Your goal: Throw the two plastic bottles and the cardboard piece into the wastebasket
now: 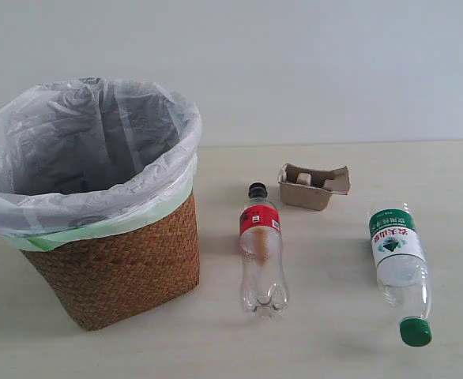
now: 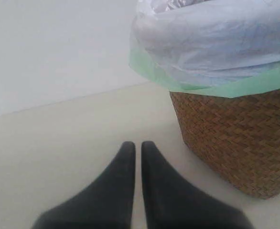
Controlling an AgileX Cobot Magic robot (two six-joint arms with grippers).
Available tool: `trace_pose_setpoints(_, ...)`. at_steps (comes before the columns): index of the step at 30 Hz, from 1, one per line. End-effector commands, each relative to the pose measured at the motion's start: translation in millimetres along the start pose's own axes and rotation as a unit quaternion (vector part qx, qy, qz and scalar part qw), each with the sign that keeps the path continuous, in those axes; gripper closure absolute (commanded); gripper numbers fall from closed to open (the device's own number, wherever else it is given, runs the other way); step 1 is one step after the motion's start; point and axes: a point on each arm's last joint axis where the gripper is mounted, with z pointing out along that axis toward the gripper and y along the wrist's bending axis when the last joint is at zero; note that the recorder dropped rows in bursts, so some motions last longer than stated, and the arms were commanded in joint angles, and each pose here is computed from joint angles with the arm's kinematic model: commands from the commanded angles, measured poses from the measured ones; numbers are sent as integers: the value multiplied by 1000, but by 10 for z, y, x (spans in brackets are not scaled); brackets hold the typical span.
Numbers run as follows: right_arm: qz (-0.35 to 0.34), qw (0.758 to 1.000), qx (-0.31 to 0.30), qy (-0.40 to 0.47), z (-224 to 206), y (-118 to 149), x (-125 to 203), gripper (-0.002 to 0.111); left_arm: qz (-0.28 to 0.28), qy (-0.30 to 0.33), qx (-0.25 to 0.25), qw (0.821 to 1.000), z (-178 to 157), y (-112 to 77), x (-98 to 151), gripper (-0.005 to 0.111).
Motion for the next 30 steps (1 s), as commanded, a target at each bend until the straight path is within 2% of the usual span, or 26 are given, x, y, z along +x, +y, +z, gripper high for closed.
trace_pose_setpoints(1,-9,985,3,-170,-56,-3,-307,107,-9,-1,-2,1000,1,0,8,103)
trace_pose_setpoints(5,3,953,1,-304,-172,-4,-529,107,-9,-1,-2,1000,1,0,8,103)
trace_pose_setpoints(7,50,932,-17,-358,-237,-4,-611,107,-9,-1,-2,1000,1,0,8,103)
trace_pose_setpoints(10,155,893,-65,-418,-329,-12,-699,107,-9,-1,-2,1000,1,0,8,103)
trace_pose_setpoints(12,187,882,-77,-425,-347,-24,-729,107,-9,-1,-2,1000,1,0,8,103)
trace_pose_setpoints(15,193,897,-70,-392,-380,-44,-956,107,-9,-1,-2,1000,1,0,8,103)
trace_pose_setpoints(18,181,922,-53,-338,-408,-70,-1245,107,-9,-1,-2,1000,1,0,8,103)
trace_pose_setpoints(22,137,963,-22,-230,-283,-106,-1661,107,-9,-1,-2,1000,1,0,8,103)
trace_pose_setpoints(26,118,987,-2,-105,17,-140,-1970,104,-9,-1,-2,1000,1,0,8,103)
trace_pose_setpoints(27,119,990,1,-76,115,-146,-2028,98,-9,-1,-2,1000,1,0,8,103)
trace_pose_setpoints(29,113,993,5,-28,306,-153,-2104,78,-9,-1,-2,1000,1,0,8,103)
trace_pose_setpoints(30,113,994,7,-3,422,-155,-2126,62,-9,-1,-2,1000,1,0,8,103)
